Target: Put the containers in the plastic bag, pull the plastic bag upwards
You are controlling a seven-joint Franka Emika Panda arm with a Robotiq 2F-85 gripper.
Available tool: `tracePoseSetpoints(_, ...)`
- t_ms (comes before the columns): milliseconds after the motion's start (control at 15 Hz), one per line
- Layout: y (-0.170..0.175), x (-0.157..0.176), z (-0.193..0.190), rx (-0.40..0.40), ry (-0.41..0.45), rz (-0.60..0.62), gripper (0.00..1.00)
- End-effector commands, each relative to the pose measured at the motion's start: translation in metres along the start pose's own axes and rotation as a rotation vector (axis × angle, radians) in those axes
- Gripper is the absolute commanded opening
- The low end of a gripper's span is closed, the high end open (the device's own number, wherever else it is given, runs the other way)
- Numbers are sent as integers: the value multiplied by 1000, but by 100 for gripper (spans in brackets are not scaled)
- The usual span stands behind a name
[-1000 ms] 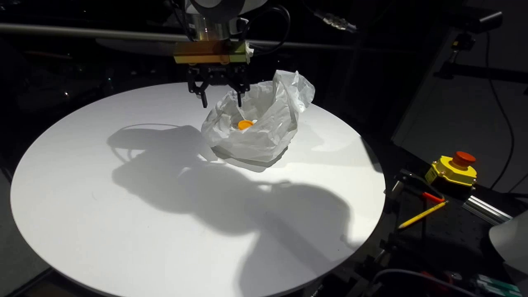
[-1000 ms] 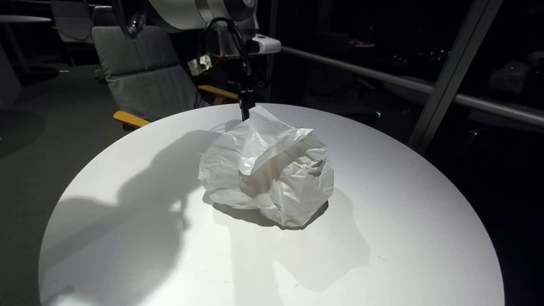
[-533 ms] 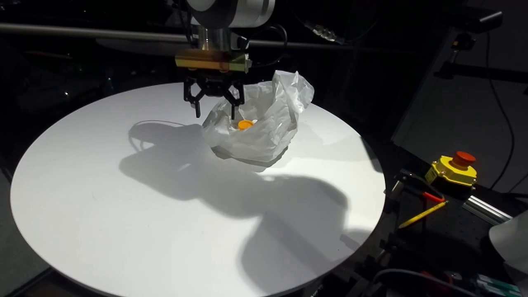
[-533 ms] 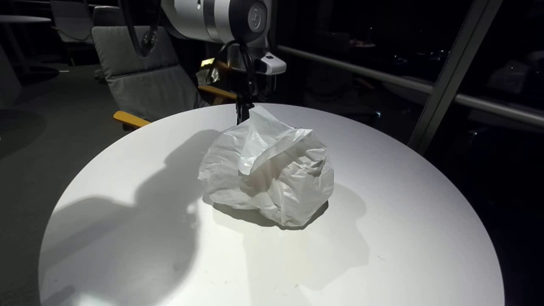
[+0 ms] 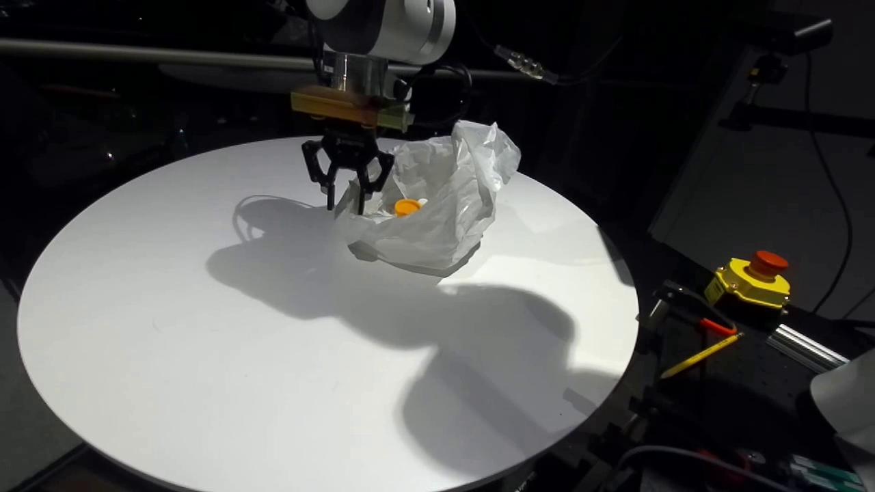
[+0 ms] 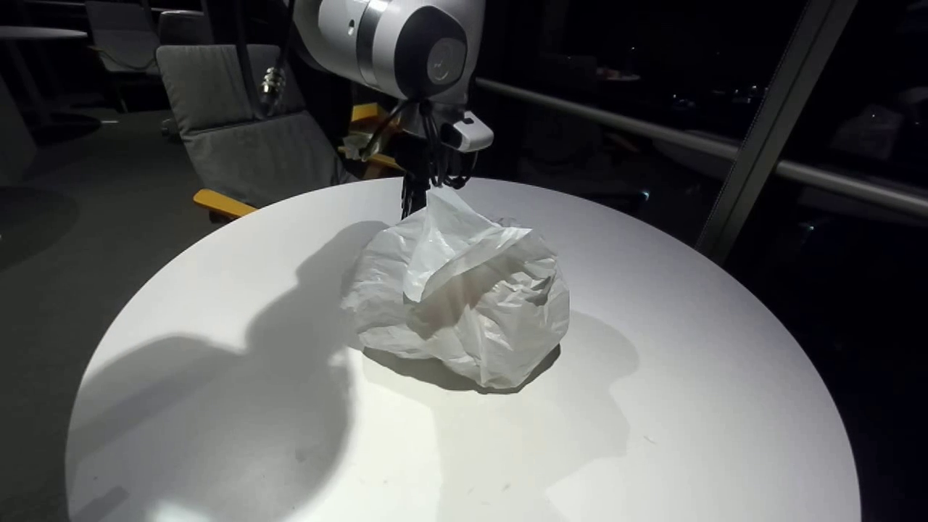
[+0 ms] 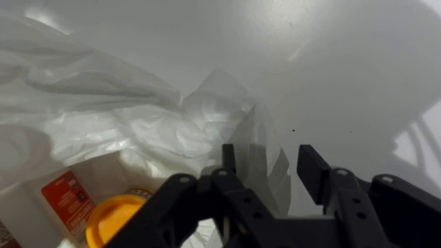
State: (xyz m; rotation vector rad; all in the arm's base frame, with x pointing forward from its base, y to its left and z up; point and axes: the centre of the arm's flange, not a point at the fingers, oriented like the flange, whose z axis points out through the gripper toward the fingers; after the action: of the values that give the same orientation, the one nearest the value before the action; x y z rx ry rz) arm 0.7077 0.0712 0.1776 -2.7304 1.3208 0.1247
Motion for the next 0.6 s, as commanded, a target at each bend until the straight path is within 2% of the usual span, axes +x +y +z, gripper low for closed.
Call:
tracePoseSetpoints(0, -9, 12, -3, 54, 19, 5, 20)
tracePoseSetpoints(200, -11, 16, -2, 84, 45, 24, 5)
tracePoseSetpoints(333, -13, 17, -2, 118, 53, 55, 4)
tracePoseSetpoints(400, -15, 17, -2, 144, 51, 66, 8)
tracePoseSetpoints(533, -17, 19, -4, 192, 71, 83, 11)
